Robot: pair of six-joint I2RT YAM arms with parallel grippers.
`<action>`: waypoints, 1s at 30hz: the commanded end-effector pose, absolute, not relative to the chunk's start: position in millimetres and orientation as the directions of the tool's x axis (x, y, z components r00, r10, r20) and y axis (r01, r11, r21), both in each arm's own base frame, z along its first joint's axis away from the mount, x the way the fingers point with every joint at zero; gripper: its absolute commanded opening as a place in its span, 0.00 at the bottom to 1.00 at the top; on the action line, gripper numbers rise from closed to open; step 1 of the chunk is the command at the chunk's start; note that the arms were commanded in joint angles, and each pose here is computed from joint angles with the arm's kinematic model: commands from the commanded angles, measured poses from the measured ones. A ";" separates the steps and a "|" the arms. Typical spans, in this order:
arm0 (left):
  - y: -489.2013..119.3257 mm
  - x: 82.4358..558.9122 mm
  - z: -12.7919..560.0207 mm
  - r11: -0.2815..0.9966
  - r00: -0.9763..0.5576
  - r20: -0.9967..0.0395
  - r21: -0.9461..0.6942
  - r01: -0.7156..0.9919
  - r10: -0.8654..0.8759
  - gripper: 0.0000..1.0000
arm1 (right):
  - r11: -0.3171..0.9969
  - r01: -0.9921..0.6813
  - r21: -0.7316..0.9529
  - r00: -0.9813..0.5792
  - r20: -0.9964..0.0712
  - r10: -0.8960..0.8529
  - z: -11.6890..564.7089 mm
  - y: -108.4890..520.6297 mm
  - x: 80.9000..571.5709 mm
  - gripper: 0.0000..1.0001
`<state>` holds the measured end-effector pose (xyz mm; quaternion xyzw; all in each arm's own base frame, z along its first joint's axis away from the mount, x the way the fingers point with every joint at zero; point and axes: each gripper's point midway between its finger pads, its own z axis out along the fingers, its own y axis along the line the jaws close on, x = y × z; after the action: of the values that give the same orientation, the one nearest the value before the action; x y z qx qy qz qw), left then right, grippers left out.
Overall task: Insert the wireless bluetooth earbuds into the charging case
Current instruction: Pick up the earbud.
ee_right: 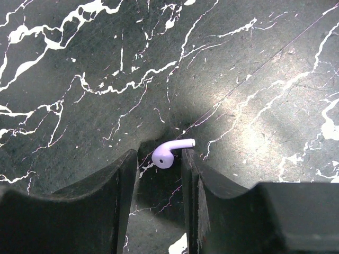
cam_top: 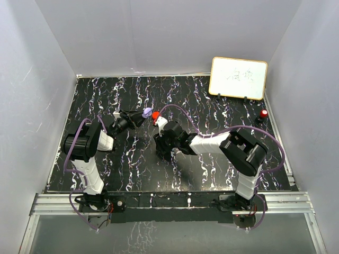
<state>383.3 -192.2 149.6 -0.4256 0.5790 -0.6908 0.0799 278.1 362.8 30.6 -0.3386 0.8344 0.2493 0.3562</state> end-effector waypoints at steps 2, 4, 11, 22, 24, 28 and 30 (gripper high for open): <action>-189.3 366.0 210.4 -0.371 -0.754 0.343 -0.918 -0.141 -0.561 0.00 | 0.646 -0.743 0.172 -0.497 -0.789 -0.362 40.8 377.3 282.9 0.37; -189.1 365.9 210.6 -0.373 -0.753 0.343 -0.917 -0.141 -0.561 0.00 | 0.650 -0.742 0.163 -0.496 -0.786 -0.369 38.6 377.3 282.2 0.36; -188.9 365.7 210.4 -0.373 -0.752 0.344 -0.917 -0.141 -0.562 0.00 | 0.673 -0.727 0.141 -0.503 -0.776 -0.381 31.0 374.5 281.9 0.33; -188.4 365.8 209.8 -0.372 -0.751 0.344 -0.917 -0.142 -0.563 0.00 | 0.710 -0.696 0.107 -0.505 -0.776 -0.378 30.3 365.0 287.2 0.24; -188.1 365.7 209.6 -0.372 -0.750 0.345 -0.917 -0.142 -0.564 0.00 | 0.714 -0.693 0.104 -0.502 -0.779 -0.375 32.1 364.0 287.8 0.20; -188.7 366.0 211.0 -0.369 -0.753 0.340 -0.919 -0.139 -0.563 0.00 | 0.718 -0.689 0.101 -0.491 -0.793 -0.361 40.8 364.4 290.4 0.12; -188.9 366.2 212.1 -0.368 -0.755 0.336 -0.920 -0.136 -0.563 0.00 | 0.711 -0.694 0.111 -0.480 -0.807 -0.343 50.3 366.8 290.2 0.11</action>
<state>381.0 -191.9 146.3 -0.4293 0.5799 -0.6881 0.0771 284.5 362.8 28.5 -0.3202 0.8430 0.2120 0.3767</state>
